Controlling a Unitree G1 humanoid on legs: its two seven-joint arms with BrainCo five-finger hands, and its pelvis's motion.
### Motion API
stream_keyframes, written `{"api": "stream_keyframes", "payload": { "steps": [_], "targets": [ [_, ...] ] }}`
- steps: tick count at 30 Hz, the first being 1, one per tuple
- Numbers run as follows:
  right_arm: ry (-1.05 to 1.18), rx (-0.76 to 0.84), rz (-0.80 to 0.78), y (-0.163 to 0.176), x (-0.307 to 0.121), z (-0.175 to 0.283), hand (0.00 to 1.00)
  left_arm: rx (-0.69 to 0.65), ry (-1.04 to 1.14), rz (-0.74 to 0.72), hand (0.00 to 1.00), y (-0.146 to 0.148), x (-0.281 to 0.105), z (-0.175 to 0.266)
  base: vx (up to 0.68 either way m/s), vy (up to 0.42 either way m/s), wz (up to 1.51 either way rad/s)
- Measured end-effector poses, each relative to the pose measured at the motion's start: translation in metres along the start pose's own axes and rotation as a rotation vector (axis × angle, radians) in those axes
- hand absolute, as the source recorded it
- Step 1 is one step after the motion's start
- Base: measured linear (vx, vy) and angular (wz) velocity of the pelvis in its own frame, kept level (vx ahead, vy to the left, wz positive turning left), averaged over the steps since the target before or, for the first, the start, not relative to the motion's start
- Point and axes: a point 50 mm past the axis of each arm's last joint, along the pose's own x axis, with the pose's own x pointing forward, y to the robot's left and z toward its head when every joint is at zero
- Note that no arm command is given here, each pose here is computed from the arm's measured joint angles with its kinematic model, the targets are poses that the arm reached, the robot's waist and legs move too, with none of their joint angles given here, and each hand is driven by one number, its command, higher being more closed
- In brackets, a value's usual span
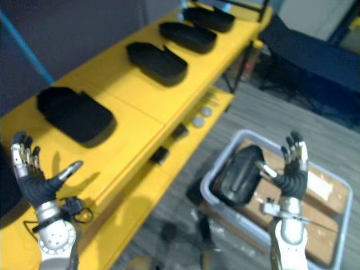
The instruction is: Walk over and take plastic housings, then place them on the shelf
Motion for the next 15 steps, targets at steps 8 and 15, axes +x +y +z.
{"api": "stream_keyframes", "payload": {
  "steps": [8, 15],
  "targets": [
    [0.163, 0.030, -0.205, -0.033, -0.039, -0.018, 0.00, -0.047, -0.136, -0.091, 0.00, -0.022, 0.001, 0.015, 0.06, 0.060, -0.22],
    [-0.126, 0.153, 0.038, -0.008, -0.008, 0.013, 0.00, 0.056, -0.122, -0.149, 0.00, -0.008, 0.005, 0.017, -0.25, 0.074, -1.22]
  ]
}}
